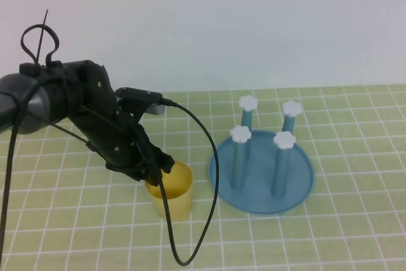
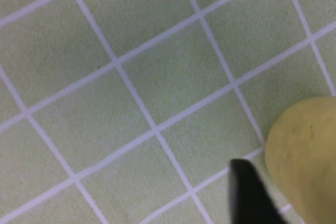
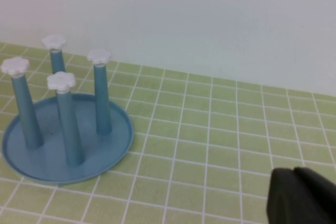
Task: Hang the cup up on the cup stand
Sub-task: Pick up the cup from the table, then adjust the cup with two arms
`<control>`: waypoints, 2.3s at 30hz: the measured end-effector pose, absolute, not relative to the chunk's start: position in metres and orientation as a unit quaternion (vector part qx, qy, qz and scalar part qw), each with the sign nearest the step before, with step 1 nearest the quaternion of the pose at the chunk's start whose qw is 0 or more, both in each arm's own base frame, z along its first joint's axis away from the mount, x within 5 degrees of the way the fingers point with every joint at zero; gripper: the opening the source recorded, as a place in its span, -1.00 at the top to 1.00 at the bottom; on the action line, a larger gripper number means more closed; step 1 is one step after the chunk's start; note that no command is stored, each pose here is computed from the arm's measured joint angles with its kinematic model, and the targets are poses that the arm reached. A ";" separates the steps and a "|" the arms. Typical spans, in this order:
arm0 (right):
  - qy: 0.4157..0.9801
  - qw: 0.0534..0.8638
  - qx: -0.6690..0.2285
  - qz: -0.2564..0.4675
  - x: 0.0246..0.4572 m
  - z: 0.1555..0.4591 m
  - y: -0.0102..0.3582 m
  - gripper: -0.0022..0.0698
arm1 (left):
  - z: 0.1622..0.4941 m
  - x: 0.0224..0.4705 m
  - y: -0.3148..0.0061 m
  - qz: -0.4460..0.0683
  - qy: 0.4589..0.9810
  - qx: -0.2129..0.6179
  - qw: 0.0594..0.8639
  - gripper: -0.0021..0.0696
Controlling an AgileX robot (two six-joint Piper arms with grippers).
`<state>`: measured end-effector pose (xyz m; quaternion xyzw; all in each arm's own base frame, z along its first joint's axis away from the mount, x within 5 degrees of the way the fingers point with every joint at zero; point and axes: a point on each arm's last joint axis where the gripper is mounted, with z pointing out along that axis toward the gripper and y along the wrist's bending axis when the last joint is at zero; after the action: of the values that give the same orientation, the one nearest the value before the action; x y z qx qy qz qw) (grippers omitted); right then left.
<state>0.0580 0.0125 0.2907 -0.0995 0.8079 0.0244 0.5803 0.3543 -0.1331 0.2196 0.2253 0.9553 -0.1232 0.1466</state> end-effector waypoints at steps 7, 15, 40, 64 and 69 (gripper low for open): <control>0.801 0.588 -0.116 0.010 0.059 0.292 0.012 0.94 | 0.223 0.353 -0.132 -0.127 0.956 0.222 0.146 0.94; 0.772 0.625 -0.113 -0.001 0.061 0.301 0.011 0.94 | 0.301 0.336 -0.131 -0.163 0.932 0.219 0.239 0.94; 0.779 0.525 -0.344 0.010 0.052 0.312 0.033 0.16 | 0.363 0.229 -0.282 -0.464 0.768 0.357 0.259 0.94; 0.792 0.426 -0.437 0.029 0.082 0.299 0.039 -0.99 | 0.338 0.204 -0.329 -0.512 0.748 0.371 0.202 0.94; 0.782 0.432 -0.447 0.037 0.088 0.299 0.042 -0.99 | 0.341 0.203 -0.330 -0.526 0.739 0.369 0.202 0.94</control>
<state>0.0883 0.0422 0.2994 -0.4472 0.7821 0.0367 0.4325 0.2032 -0.3304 0.3407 0.3694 0.7387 -0.5262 0.2023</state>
